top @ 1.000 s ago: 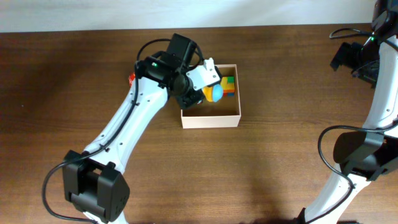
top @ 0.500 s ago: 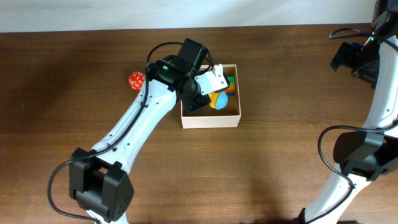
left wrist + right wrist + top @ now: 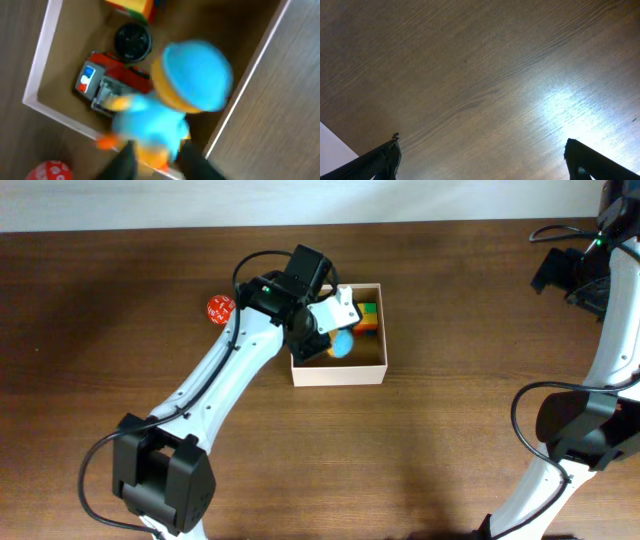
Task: Pack container
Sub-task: 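Carry the duck over the box and lower it inside, then release the duck and move the left gripper to the red ball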
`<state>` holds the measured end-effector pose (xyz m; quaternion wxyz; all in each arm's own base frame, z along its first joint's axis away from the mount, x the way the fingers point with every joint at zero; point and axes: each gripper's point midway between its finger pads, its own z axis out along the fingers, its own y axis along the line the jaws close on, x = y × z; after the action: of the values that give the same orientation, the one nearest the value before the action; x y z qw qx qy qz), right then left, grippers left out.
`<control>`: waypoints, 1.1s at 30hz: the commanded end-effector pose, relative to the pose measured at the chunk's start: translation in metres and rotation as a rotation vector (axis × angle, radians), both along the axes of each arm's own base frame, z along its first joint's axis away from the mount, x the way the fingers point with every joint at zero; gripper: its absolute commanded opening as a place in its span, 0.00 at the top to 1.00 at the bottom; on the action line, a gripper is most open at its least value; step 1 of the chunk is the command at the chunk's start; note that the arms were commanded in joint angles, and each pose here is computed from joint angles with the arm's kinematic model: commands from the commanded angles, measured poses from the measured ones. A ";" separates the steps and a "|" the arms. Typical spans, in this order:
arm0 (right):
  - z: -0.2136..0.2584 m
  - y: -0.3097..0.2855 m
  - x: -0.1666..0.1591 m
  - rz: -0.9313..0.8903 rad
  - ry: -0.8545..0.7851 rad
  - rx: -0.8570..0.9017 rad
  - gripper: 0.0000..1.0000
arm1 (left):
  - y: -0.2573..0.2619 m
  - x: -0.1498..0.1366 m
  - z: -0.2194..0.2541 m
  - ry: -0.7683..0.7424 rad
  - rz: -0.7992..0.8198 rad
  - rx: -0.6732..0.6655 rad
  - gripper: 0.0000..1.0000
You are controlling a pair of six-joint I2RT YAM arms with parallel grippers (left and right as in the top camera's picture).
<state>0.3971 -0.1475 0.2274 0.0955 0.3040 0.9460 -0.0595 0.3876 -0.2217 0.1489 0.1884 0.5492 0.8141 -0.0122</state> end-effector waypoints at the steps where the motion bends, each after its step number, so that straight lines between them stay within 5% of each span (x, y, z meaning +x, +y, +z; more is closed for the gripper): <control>1: 0.012 -0.001 -0.005 -0.009 -0.024 -0.020 0.01 | 0.005 0.000 -0.004 0.007 0.015 0.010 0.56; 9: 0.012 -0.001 -0.005 -0.009 -0.024 -0.020 0.01 | 0.005 0.007 -0.001 -0.024 0.026 0.013 0.57; 13: 0.012 -0.001 -0.005 -0.009 -0.024 -0.020 0.01 | 0.035 0.046 0.022 -0.182 0.280 0.070 0.56; 18: 0.012 -0.001 -0.005 -0.009 -0.024 -0.020 0.02 | 0.083 0.084 0.060 -0.269 0.648 -0.054 0.55; 22: 0.012 -0.001 -0.005 -0.009 -0.024 -0.020 0.01 | 0.138 0.104 0.055 -0.237 0.892 -0.150 0.42; 28: 0.012 -0.001 -0.005 -0.009 -0.024 -0.020 0.01 | 0.186 0.130 0.004 -0.137 0.981 -0.194 0.19; 33: 0.012 -0.001 -0.005 -0.009 -0.024 -0.020 0.01 | 0.196 0.143 -0.045 -0.069 1.000 -0.188 0.15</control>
<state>0.3970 -0.1475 0.2274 0.0954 0.3056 0.9455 -0.0595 0.5248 -0.0187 0.1341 0.2659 0.0775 0.9593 0.0554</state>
